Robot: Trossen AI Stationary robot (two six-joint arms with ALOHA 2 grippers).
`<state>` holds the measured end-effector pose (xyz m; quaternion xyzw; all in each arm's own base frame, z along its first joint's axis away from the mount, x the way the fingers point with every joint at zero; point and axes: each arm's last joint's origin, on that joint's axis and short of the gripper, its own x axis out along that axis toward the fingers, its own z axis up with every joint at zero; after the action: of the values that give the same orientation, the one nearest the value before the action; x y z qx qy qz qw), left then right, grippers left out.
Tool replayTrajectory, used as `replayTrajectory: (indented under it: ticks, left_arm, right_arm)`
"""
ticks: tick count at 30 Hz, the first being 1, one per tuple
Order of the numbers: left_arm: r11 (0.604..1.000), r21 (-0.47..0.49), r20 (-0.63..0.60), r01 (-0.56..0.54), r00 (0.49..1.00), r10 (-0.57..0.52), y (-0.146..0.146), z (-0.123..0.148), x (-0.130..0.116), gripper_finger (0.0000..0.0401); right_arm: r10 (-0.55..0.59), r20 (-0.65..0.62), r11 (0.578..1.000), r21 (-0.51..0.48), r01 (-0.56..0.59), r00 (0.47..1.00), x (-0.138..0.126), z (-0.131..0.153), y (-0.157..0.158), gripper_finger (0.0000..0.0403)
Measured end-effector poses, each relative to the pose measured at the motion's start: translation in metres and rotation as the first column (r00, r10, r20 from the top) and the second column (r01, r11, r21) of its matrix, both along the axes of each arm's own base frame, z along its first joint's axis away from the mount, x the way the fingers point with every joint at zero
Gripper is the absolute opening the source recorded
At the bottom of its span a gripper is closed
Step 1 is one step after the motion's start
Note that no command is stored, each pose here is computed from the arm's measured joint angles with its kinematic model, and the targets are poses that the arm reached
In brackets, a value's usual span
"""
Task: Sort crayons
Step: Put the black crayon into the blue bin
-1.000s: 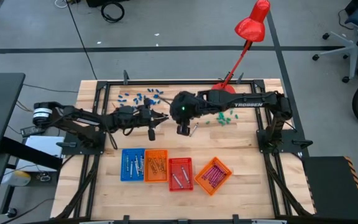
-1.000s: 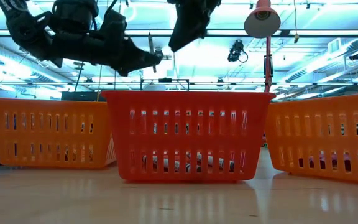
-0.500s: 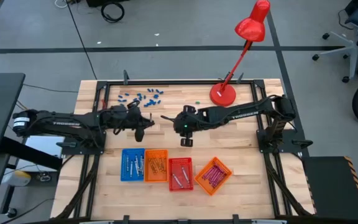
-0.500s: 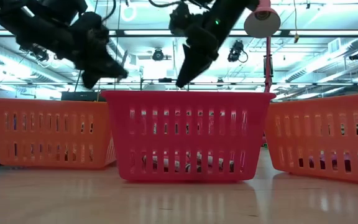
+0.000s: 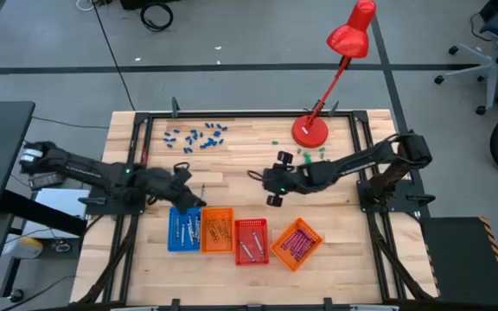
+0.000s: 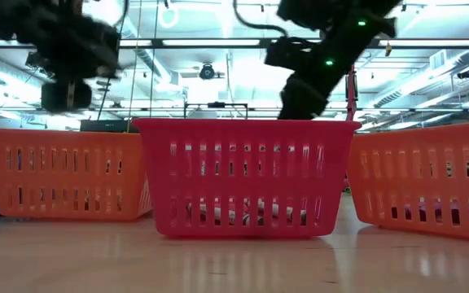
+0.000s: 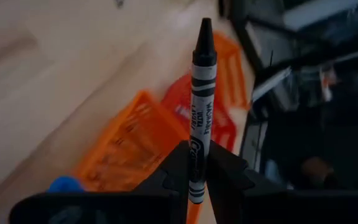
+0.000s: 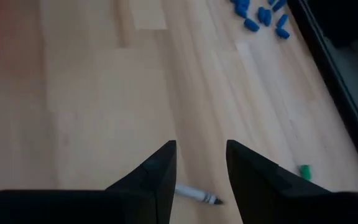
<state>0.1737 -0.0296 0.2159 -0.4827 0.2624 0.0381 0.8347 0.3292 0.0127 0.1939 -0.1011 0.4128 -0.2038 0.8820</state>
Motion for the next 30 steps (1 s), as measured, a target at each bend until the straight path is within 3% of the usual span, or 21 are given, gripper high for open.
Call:
replayTrajectory:
  ticks: [8, 18, 24, 30]
  left_arm:
    - [0.984, 0.038, -0.091, -0.175, 0.980, 0.178, -0.045, 0.012, -0.009, 0.0050]
    - [0.945, 0.010, -0.264, -0.327, 0.911, 0.318, -0.083, -0.025, -0.016, 0.0050]
    - [0.950, 0.025, -0.296, -0.312, 0.905, 0.305, -0.091, -0.033, -0.018, 0.0057]
    - [0.955, 0.033, -0.306, -0.296, 0.906, 0.292, -0.093, -0.033, -0.022, 0.0108]
  right_arm:
    - [0.066, 0.134, 0.998, 0.010, -0.068, 0.989, -0.032, 0.004, 0.012, 0.0144]
    - [0.108, 0.233, 0.992, 0.045, -0.121, 0.967, -0.054, 0.009, 0.013, 0.0144]
    - [0.115, 0.220, 0.991, 0.040, -0.127, 0.969, -0.054, 0.006, 0.013, 0.0144]
    - [0.135, 0.228, 0.987, 0.051, -0.150, 0.964, -0.051, 0.005, 0.014, 0.0144]
